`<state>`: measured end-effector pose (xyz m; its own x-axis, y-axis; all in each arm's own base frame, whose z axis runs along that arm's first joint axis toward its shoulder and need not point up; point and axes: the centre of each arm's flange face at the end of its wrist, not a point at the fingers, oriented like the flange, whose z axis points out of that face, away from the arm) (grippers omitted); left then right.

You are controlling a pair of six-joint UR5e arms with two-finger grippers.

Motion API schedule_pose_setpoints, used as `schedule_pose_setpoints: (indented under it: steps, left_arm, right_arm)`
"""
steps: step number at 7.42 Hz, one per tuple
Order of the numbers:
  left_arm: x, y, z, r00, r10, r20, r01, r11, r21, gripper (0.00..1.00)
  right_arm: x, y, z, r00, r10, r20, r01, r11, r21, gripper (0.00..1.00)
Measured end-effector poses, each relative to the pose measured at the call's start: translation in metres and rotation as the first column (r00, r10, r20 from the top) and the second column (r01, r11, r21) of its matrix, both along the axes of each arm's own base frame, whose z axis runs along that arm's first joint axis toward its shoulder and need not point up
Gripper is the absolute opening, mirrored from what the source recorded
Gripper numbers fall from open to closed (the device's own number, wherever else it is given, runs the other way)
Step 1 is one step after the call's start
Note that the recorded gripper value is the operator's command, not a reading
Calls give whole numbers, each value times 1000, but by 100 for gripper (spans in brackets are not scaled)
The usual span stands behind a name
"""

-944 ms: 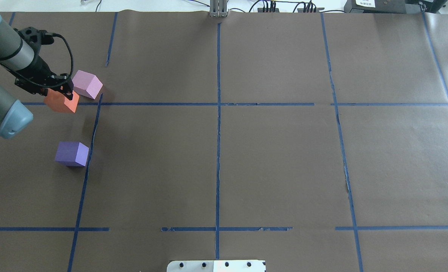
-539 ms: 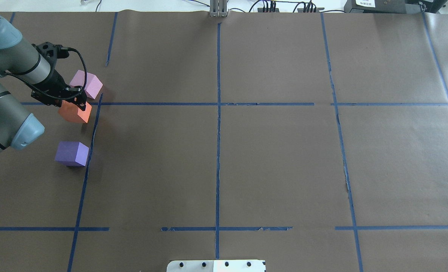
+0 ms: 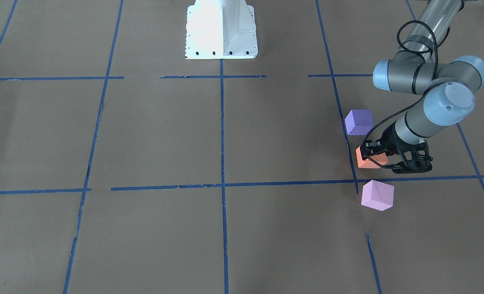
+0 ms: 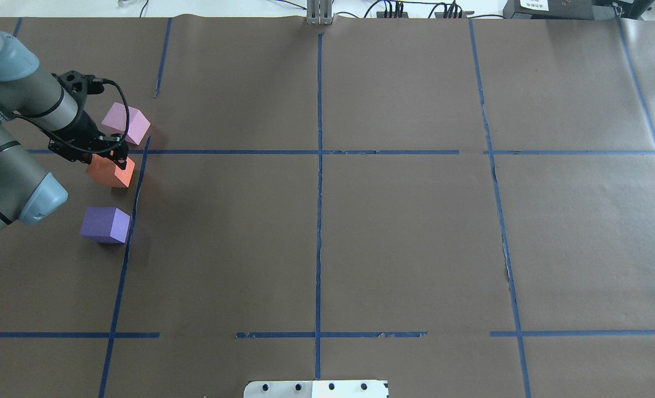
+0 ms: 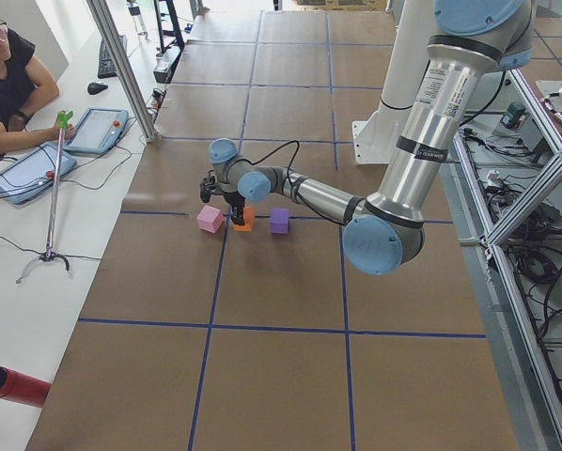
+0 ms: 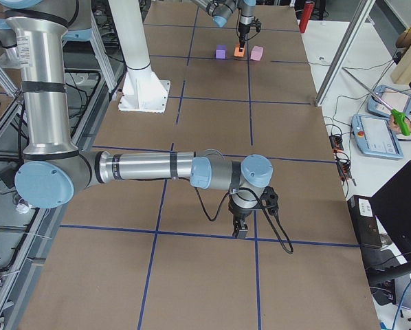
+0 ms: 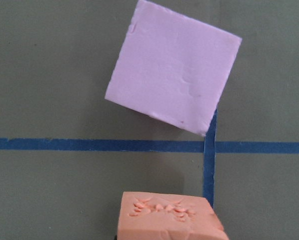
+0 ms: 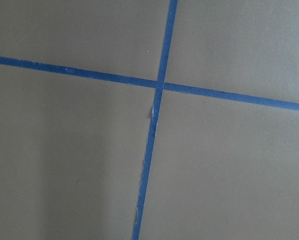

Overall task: Arrange blocks in a line
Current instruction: 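Bring the orange cube back between the pink and purple cubes, then lower the orange cube onto the table and open the left gripper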

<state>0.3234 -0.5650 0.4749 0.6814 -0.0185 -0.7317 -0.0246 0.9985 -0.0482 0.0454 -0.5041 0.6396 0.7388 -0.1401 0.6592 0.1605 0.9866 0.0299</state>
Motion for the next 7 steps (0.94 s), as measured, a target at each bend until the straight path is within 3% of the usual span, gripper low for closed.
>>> schedule_pose_setpoints:
  steps: [1, 2, 7]
  left_arm:
    - [1, 0, 2, 1000, 2, 2, -2, 1000, -2, 91]
    - [1, 0, 2, 1000, 3, 1, -3, 1000, 0, 100]
    - [2, 0, -6, 1000, 1, -13, -1, 1000, 17, 100]
  right_arm:
    - [0, 0, 0, 1000, 0, 0, 0, 1000, 0, 100]
    - [0, 0, 0, 1000, 0, 0, 0, 1000, 0, 100]
    - [0, 0, 0, 1000, 0, 0, 0, 1000, 1, 100]
